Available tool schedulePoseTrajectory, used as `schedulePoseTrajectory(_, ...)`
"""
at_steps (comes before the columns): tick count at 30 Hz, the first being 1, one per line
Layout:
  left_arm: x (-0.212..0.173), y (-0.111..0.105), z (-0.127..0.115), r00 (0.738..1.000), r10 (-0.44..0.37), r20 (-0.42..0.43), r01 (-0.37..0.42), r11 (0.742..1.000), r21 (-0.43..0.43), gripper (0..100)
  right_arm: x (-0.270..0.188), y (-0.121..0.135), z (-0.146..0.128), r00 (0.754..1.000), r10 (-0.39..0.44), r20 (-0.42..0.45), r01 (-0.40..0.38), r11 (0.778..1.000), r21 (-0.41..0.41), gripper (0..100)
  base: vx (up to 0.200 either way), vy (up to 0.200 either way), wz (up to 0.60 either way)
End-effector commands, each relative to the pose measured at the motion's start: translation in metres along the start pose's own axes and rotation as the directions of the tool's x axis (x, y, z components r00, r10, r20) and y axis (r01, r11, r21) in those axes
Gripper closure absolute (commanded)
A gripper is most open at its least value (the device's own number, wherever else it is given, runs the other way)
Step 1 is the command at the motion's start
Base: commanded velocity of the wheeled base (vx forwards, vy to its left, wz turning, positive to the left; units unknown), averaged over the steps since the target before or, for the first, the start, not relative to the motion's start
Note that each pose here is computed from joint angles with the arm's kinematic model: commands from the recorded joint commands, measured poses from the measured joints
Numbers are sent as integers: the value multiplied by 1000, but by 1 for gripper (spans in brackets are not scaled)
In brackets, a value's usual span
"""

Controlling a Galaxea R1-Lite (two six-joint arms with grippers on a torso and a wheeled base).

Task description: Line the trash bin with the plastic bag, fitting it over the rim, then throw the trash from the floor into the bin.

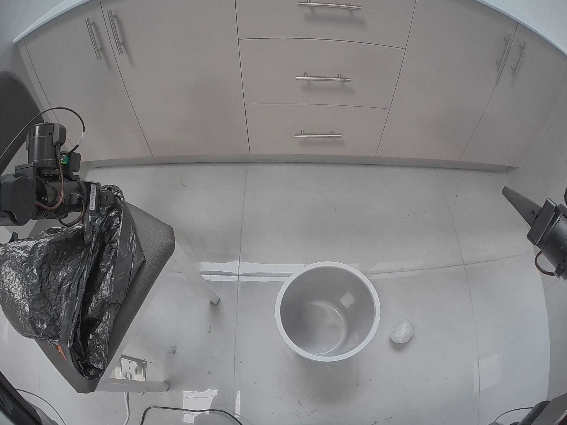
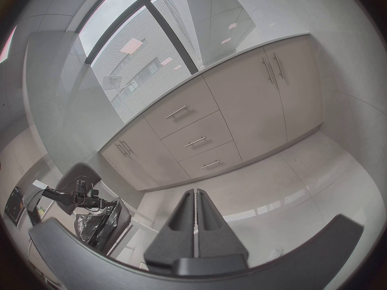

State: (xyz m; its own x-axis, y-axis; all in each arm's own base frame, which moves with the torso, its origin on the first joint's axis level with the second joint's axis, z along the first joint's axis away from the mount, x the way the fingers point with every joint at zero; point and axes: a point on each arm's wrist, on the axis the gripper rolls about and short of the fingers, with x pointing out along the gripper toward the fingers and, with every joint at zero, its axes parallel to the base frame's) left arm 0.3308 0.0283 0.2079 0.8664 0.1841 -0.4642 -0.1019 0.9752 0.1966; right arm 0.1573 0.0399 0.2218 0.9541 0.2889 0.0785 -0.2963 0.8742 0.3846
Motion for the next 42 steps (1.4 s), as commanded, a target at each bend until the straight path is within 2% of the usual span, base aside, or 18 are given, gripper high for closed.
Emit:
schedulePoseTrajectory(1,-7,1,-3,1000,0,-2,0,1000,-1,0,0,0,0,1000,2,2,-2,1000,0,100,0,0,0)
schedulePoseTrajectory(7,10,-1,-13,999,-3,-48,4,1000,7,0,1,0,-1,1000,0,-6,0,1000,0,100,0,0,0)
schedulePoseTrajectory(16,25,-1,-10,1000,12,-6,-12,1000,4,0,1,-1,-3,1000,-3,-16,3,1000,1,100,0,0,0)
schedulePoseTrajectory(17,24,-1,-9,1000,11,-4,-11,1000,4,100,1,-1,-3,1000,-4,-15,4,1000,1,100,0,0,0)
schedulePoseTrajectory(33,5,-2,-5,999,-20,33,20,1000,2,100,0,-1,-2,1000,-1,-7,1,1000,2,100,0,0,0)
schedulePoseTrajectory(35,-7,-3,-3,995,-84,60,84,996,-6,100,-1,0,-1,1000,1,-3,-1,1000,2,100,0,0,0)
schedulePoseTrajectory(38,-20,-3,2,981,-166,102,174,982,-71,100,-2,0,-1,1000,2,0,-2,1000,2,100,0,0,0)
schedulePoseTrajectory(40,-36,-2,11,943,-293,160,322,924,-205,100,-2,0,-1,1000,2,0,-2,1000,2,100,0,0,0)
schedulePoseTrajectory(42,-53,-2,18,880,-431,200,474,816,-330,100,-2,0,-1,1000,2,0,-2,1000,2,100,0,0,0)
